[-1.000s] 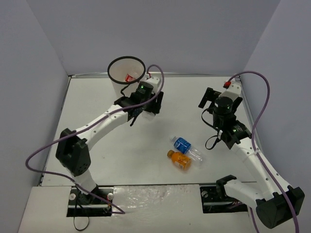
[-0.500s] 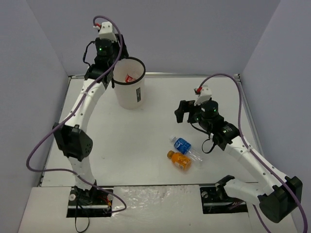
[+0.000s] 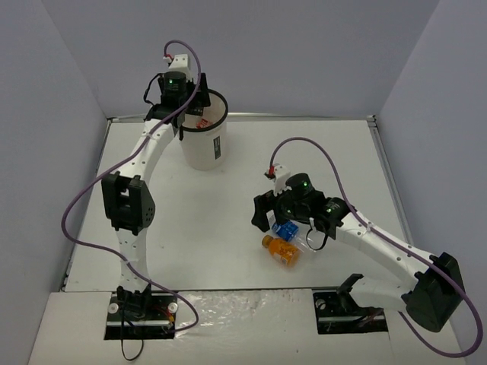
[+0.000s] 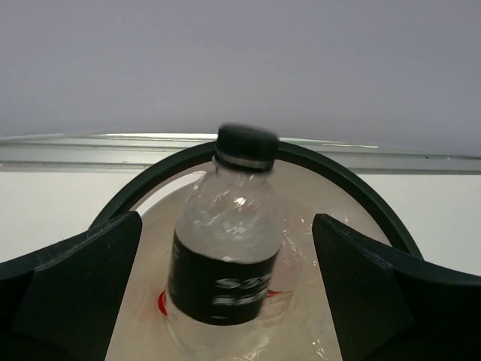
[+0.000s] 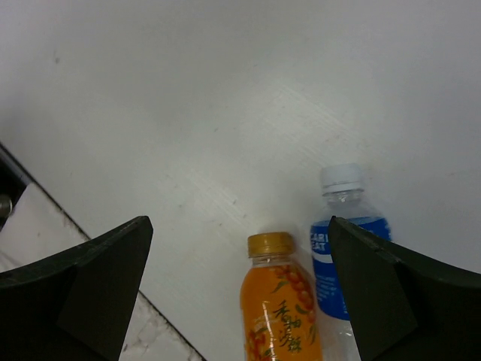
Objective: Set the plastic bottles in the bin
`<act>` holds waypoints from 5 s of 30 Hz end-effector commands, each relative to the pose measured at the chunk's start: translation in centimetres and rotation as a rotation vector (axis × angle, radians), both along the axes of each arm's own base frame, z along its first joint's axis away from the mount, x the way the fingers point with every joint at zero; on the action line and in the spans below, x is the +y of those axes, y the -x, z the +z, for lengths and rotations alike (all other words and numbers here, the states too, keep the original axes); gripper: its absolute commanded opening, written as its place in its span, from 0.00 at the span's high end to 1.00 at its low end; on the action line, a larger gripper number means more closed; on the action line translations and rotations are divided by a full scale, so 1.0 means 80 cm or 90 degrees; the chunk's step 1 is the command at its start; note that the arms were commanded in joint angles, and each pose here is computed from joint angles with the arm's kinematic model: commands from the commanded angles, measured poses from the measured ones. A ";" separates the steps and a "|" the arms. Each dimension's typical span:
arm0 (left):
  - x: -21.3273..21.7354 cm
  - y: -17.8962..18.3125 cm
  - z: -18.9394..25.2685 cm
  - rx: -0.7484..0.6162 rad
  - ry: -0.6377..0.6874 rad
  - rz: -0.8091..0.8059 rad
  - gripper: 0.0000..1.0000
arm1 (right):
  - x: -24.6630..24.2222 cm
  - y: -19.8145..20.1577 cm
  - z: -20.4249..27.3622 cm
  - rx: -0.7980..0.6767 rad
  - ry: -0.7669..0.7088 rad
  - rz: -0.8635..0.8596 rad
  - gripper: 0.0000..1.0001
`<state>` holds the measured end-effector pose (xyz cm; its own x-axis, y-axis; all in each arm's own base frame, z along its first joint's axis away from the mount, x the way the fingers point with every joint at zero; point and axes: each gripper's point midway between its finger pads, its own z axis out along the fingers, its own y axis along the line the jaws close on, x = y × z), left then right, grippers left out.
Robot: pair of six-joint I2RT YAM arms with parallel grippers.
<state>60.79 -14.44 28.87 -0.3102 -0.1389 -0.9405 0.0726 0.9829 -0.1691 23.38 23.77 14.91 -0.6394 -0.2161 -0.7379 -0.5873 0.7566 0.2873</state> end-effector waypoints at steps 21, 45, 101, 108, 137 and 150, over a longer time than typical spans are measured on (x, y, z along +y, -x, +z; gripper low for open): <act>0.115 0.326 0.067 -0.072 0.100 0.136 0.03 | -0.007 0.094 -0.059 0.151 0.172 0.066 0.00; 0.168 0.386 -0.012 0.044 0.039 0.266 0.03 | -0.037 0.122 -0.134 0.143 0.417 -0.020 0.03; 0.165 0.405 -0.013 -0.025 0.077 0.233 0.03 | 0.237 -0.394 0.327 -0.472 -0.338 -0.296 0.37; 0.162 0.400 -0.018 -0.012 0.070 0.228 0.03 | 0.231 -0.378 0.348 -0.498 -0.293 -0.244 0.01; 0.171 0.387 -0.035 0.029 0.072 0.283 0.03 | -0.106 -0.070 0.078 -0.051 0.233 -0.340 0.00; 0.164 0.385 -0.036 0.029 0.077 0.263 0.03 | -0.108 -0.024 -0.046 0.113 0.334 -0.271 0.00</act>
